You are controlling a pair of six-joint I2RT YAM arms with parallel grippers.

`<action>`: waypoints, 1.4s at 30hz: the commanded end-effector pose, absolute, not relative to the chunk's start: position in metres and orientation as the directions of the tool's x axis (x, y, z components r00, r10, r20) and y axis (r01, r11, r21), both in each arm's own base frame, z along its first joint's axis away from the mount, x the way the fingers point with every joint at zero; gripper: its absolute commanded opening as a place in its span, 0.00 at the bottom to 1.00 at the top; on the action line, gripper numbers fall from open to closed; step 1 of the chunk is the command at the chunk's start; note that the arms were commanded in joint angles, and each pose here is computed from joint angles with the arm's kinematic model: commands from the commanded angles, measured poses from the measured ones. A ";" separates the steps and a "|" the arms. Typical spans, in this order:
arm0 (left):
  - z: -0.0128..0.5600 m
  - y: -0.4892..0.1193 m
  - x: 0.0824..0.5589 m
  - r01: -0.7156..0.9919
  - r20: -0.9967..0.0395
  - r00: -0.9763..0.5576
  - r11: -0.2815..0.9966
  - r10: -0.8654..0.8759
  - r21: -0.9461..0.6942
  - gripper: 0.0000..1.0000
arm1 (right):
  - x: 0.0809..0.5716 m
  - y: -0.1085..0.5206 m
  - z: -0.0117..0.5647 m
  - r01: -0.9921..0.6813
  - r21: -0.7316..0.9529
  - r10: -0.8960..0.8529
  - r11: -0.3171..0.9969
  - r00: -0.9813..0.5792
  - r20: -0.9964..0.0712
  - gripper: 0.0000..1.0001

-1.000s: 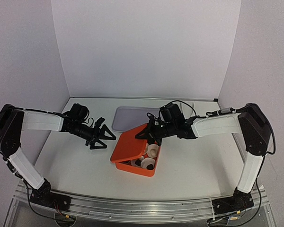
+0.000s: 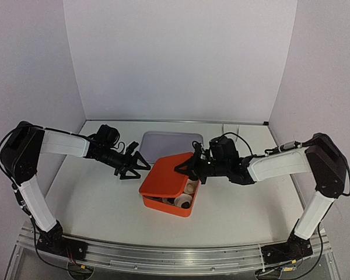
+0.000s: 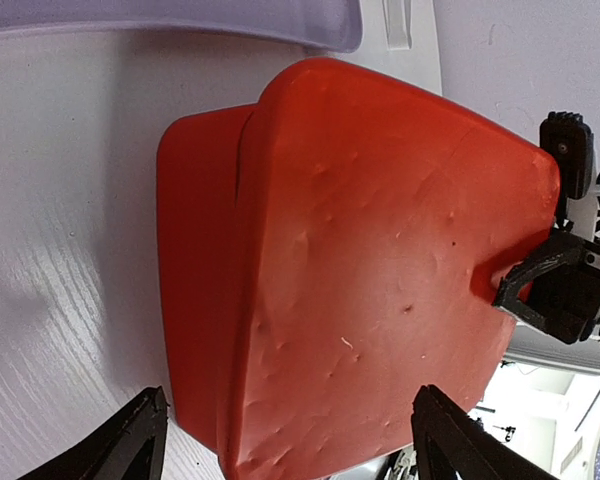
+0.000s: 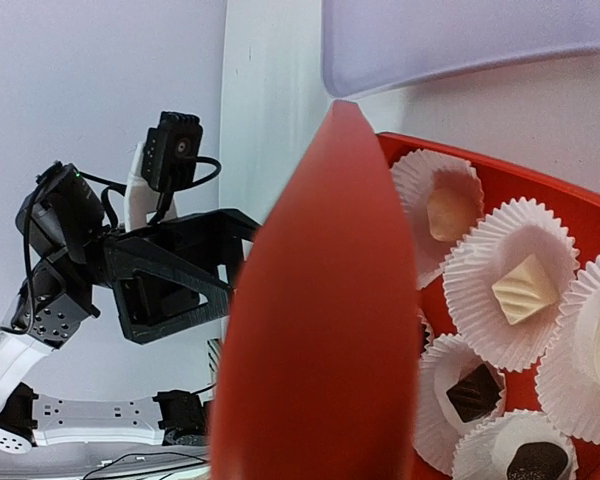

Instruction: Pack the chocolate

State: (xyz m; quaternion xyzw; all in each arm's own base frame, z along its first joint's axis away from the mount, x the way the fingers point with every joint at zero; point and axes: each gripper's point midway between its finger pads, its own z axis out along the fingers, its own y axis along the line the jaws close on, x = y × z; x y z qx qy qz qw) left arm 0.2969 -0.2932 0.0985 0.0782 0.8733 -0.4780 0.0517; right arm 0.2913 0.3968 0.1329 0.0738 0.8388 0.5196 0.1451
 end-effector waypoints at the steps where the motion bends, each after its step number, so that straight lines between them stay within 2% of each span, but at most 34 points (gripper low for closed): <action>1: 0.109 -0.305 0.303 0.245 -0.214 -0.970 0.491 0.119 -0.836 0.79 | 0.292 0.392 0.143 -0.041 0.903 0.327 0.428 -0.924 -0.197 0.00; 6: 0.106 -0.310 0.302 0.243 -0.201 -0.970 0.488 0.137 -0.838 0.75 | 0.290 0.391 0.140 -0.035 0.908 0.344 0.417 -0.919 -0.194 0.00; 23: 0.087 -0.323 0.291 0.215 -0.133 -0.971 0.485 0.197 -0.848 0.74 | 0.286 0.380 0.137 -0.042 0.915 0.377 0.400 -0.903 -0.207 0.01; 28: 0.090 -0.332 0.286 0.230 -0.137 -0.965 0.468 0.225 -0.853 0.69 | 0.284 0.373 0.131 -0.033 0.908 0.392 0.417 -0.895 -0.212 0.10; 34: 0.084 -0.339 0.283 0.232 -0.127 -0.963 0.481 0.239 -0.845 0.69 | 0.283 0.364 0.121 -0.014 0.899 0.411 0.438 -0.886 -0.214 0.20; 38: 0.080 -0.345 0.280 0.240 -0.124 -0.959 0.498 0.255 -0.834 0.67 | 0.282 0.358 0.121 -0.019 0.891 0.422 0.453 -0.876 -0.234 0.23; 42: 0.077 -0.344 0.282 0.241 -0.125 -0.961 0.519 0.248 -0.820 0.64 | 0.281 0.348 0.119 -0.008 0.868 0.427 0.496 -0.868 -0.253 0.32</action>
